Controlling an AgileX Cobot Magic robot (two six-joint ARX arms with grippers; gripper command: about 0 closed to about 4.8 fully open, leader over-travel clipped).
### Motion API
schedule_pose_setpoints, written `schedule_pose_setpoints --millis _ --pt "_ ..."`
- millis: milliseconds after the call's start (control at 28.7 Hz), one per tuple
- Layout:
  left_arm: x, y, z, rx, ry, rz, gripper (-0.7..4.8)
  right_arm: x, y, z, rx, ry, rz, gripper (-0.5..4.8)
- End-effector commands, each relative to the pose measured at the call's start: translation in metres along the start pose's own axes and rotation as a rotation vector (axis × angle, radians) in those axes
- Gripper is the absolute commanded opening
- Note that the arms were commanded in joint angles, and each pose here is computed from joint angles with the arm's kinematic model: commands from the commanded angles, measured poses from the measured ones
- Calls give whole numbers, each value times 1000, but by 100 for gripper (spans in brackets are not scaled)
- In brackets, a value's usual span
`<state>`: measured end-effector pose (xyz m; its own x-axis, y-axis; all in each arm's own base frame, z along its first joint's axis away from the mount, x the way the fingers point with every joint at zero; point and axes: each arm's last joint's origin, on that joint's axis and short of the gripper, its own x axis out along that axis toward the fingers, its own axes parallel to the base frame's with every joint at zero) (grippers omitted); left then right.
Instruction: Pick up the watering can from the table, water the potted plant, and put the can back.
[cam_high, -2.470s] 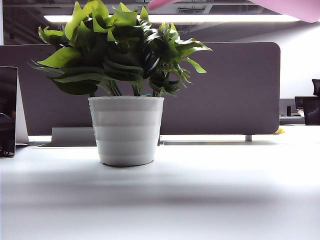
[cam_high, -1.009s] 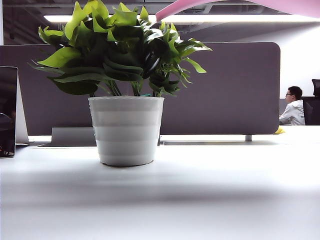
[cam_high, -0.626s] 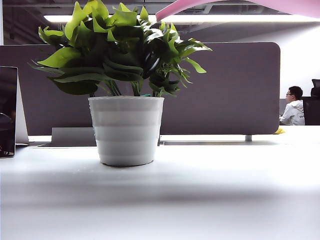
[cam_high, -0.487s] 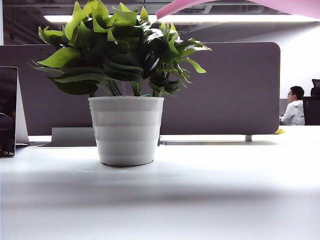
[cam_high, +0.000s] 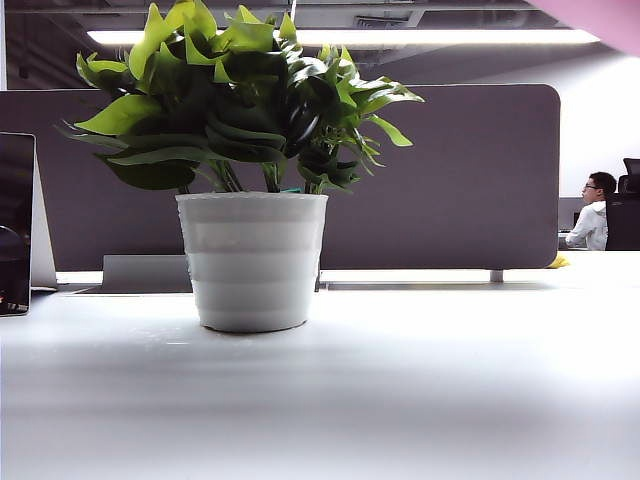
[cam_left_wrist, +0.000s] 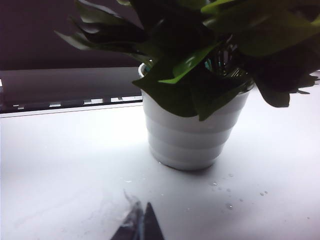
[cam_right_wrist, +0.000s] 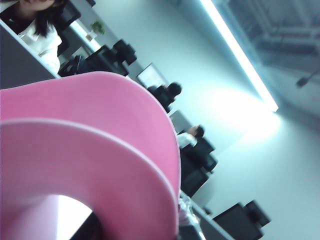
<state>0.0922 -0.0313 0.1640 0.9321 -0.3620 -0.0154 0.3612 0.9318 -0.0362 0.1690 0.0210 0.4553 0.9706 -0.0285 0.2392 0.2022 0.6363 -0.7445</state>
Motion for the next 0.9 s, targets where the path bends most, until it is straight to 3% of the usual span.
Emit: schedule_pose_setpoints --millis 35,313,696,905 --pt "0 0 1 1 -6 0 -5 -8 -13 7 118 -37 -89 73" --pt "0 0 1 1 -6 0 -5 -17 -15 -5 306 75 -72 74" --pt "0 0 1 1 -6 -1 -5 -20 -21 -29 524 107 36 74" --pt "0 0 1 1 -6 -4 -5 -18 -11 -73 676 138 80 74"
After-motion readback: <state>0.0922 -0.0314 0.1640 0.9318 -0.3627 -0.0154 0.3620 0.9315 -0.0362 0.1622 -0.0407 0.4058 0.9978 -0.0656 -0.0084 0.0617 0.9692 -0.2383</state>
